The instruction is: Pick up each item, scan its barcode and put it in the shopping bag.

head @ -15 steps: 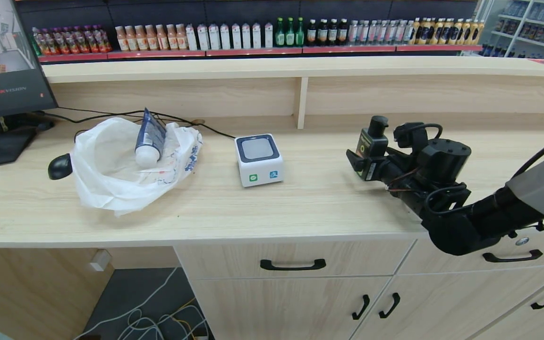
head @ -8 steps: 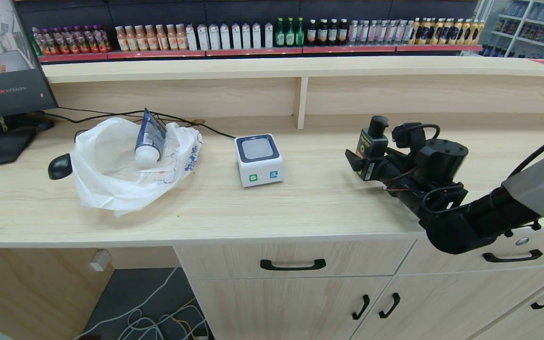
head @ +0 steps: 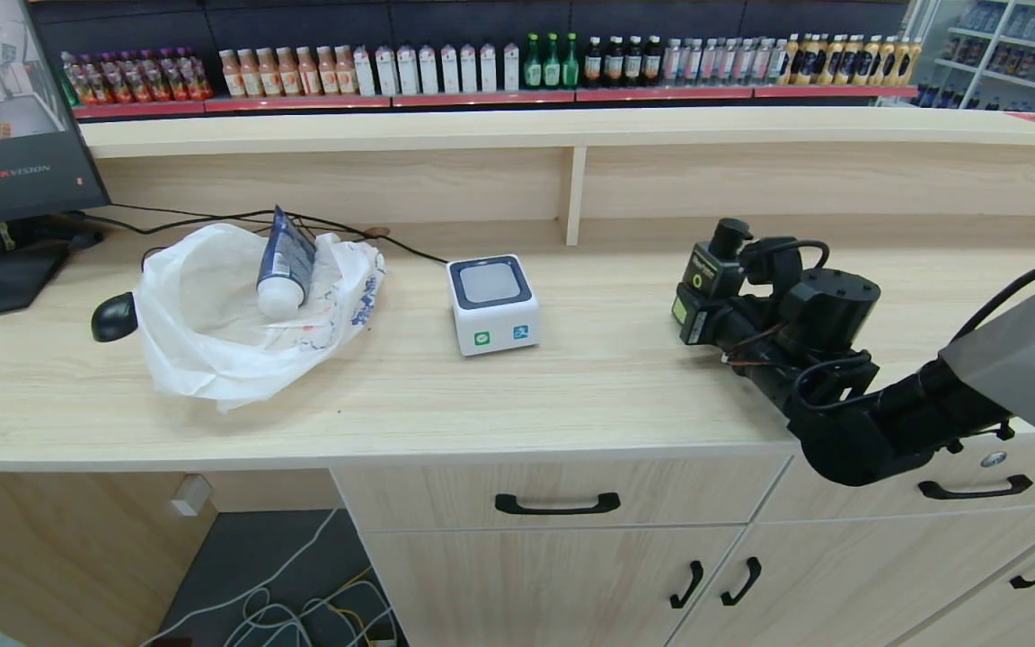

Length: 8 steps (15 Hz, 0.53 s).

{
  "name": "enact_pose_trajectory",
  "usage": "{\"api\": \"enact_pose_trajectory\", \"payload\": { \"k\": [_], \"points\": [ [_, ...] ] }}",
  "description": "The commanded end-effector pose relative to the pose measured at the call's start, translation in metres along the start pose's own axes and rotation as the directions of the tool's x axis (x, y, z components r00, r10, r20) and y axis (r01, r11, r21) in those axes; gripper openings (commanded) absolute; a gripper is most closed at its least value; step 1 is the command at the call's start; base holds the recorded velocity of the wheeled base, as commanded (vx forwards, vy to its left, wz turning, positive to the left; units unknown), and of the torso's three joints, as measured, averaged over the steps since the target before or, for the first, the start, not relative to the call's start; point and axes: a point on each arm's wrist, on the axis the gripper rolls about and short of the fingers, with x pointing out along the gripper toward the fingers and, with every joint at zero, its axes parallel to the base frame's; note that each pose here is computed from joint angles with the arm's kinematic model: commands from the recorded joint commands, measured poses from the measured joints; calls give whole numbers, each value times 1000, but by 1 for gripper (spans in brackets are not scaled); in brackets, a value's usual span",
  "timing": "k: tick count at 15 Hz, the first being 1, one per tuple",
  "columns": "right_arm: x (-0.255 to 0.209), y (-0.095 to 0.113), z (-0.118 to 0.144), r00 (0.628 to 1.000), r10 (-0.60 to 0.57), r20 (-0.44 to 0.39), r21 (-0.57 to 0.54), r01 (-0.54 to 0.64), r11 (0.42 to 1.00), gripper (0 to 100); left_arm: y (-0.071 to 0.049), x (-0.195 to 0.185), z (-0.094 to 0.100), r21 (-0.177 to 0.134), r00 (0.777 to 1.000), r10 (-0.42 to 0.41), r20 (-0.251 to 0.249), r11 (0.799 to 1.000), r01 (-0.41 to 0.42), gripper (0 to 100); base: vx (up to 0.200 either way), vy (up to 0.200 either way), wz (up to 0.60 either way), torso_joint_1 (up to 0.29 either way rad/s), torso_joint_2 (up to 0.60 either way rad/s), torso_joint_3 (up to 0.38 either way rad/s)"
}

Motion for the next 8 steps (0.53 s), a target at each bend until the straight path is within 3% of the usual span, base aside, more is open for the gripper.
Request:
{"api": "enact_pose_trajectory", "payload": {
  "k": [1,8],
  "points": [
    [-1,9,1,1000,13,12,6,-14,1000,0,0,0,0,0,1000,1,0,1000,-1,100,0,0,0,0,0,0],
    [-4,11,10,998,13,56,3,-14,1000,0,0,0,0,0,1000,1,0,1000,-1,100,0,0,0,0,0,0]
  ]
}}
